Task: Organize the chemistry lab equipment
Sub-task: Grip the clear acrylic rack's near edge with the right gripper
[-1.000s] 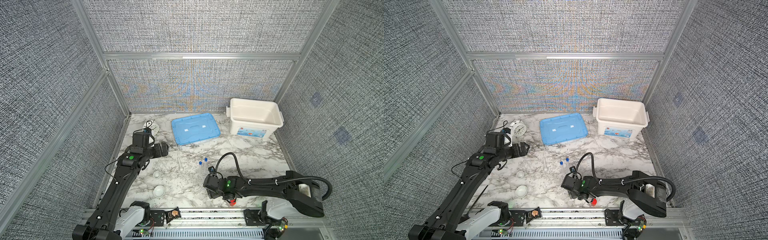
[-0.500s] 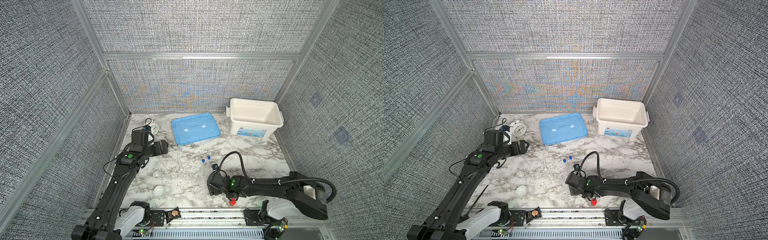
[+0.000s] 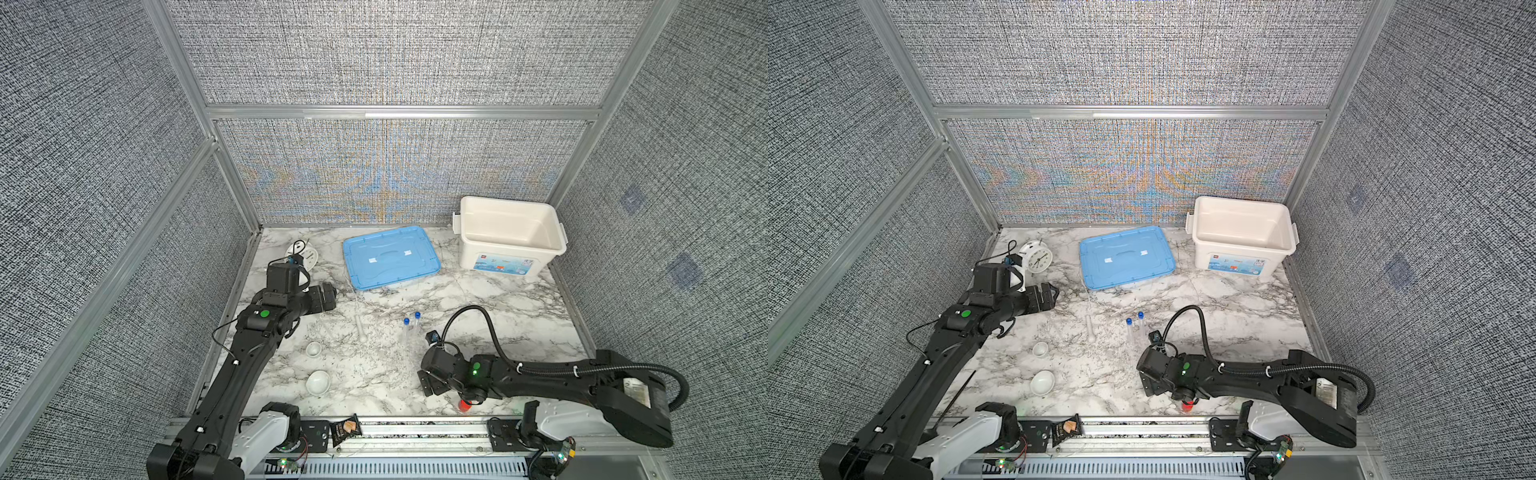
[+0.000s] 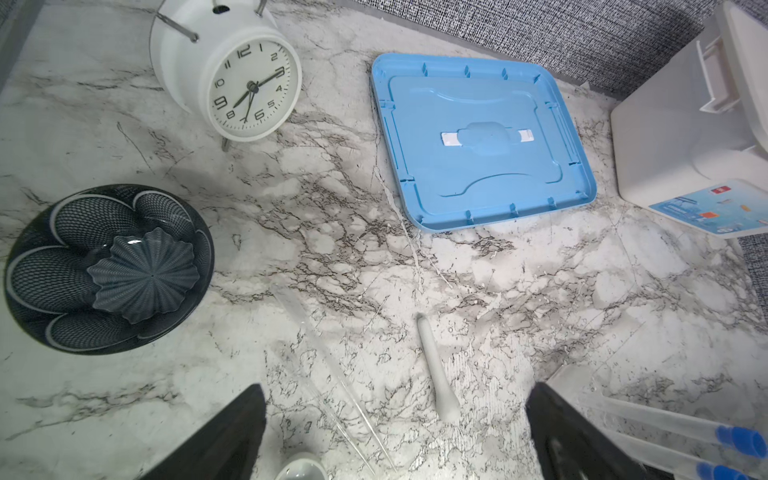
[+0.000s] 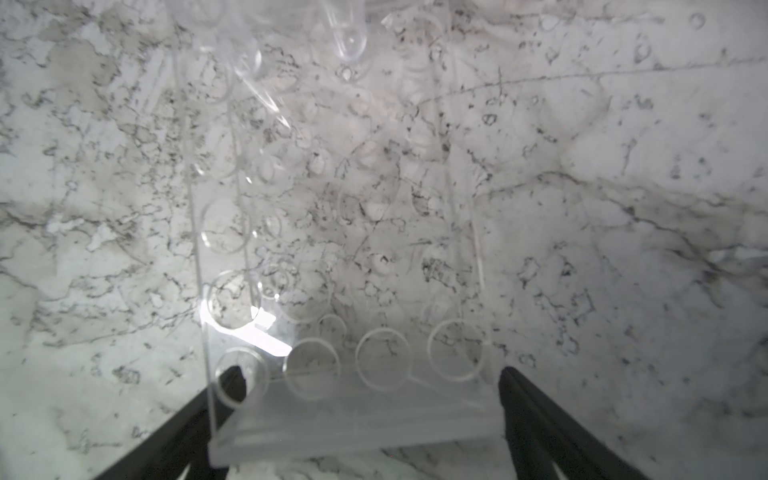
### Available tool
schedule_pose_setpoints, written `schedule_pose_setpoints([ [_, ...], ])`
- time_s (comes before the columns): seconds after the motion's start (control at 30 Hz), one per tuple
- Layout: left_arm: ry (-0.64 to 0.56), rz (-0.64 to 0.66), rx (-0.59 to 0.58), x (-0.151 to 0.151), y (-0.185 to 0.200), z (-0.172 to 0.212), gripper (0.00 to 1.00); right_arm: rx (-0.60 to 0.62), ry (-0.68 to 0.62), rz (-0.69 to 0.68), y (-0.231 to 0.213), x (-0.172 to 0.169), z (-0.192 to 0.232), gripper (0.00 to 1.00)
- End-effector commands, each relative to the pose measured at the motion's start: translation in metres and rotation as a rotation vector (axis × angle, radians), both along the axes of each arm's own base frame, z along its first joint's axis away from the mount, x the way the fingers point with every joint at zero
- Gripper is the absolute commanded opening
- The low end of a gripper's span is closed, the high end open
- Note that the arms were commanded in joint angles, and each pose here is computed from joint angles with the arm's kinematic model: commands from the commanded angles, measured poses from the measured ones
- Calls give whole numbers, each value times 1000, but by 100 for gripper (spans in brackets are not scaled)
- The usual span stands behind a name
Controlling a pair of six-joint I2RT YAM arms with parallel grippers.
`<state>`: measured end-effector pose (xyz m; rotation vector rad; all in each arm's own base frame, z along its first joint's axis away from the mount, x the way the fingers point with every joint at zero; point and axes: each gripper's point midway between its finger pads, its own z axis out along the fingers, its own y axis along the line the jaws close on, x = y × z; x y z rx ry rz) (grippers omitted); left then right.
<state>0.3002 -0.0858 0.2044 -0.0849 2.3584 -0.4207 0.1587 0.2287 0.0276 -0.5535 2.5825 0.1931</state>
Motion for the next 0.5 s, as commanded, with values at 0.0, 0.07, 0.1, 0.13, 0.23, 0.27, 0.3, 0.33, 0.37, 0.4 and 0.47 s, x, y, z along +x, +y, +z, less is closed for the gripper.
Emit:
schedule_pose_setpoints([
  [0.0, -70, -10, -15, 12, -4, 17, 99, -12, -52, 64, 4, 6, 7, 97],
  [0.07, -56, -11, -1, 14, -3, 18, 99, -10, -70, 87, 8, 8, 9, 97],
  [0.1, -48, -10, 0, 15, -3, 18, 99, 0, -75, 94, 12, 9, 10, 96],
  [0.13, -37, -10, -4, 14, -4, 16, 99, 10, -77, 104, 16, 10, 9, 96],
  [0.23, -15, -10, -20, 9, -5, 7, 99, -13, -90, 129, 20, 13, 5, 96],
  [0.27, -10, -10, -24, 6, -5, 2, 99, -26, -88, 133, 20, 14, 2, 96],
  [0.3, -9, -7, -24, 3, -4, -1, 99, -30, -86, 140, 21, 14, 1, 96],
  [0.33, -10, -2, -23, 1, -3, -5, 99, -32, -84, 141, 22, 14, 0, 96],
  [0.37, -15, 0, -24, 0, -2, -6, 99, -30, -81, 139, 22, 14, -2, 96],
  [0.4, -18, 3, -25, -1, -2, -7, 99, -31, -78, 143, 23, 13, -4, 95],
  [0.47, -21, 7, -22, -3, -1, -8, 99, -46, -87, 149, 22, 15, -6, 94],
])
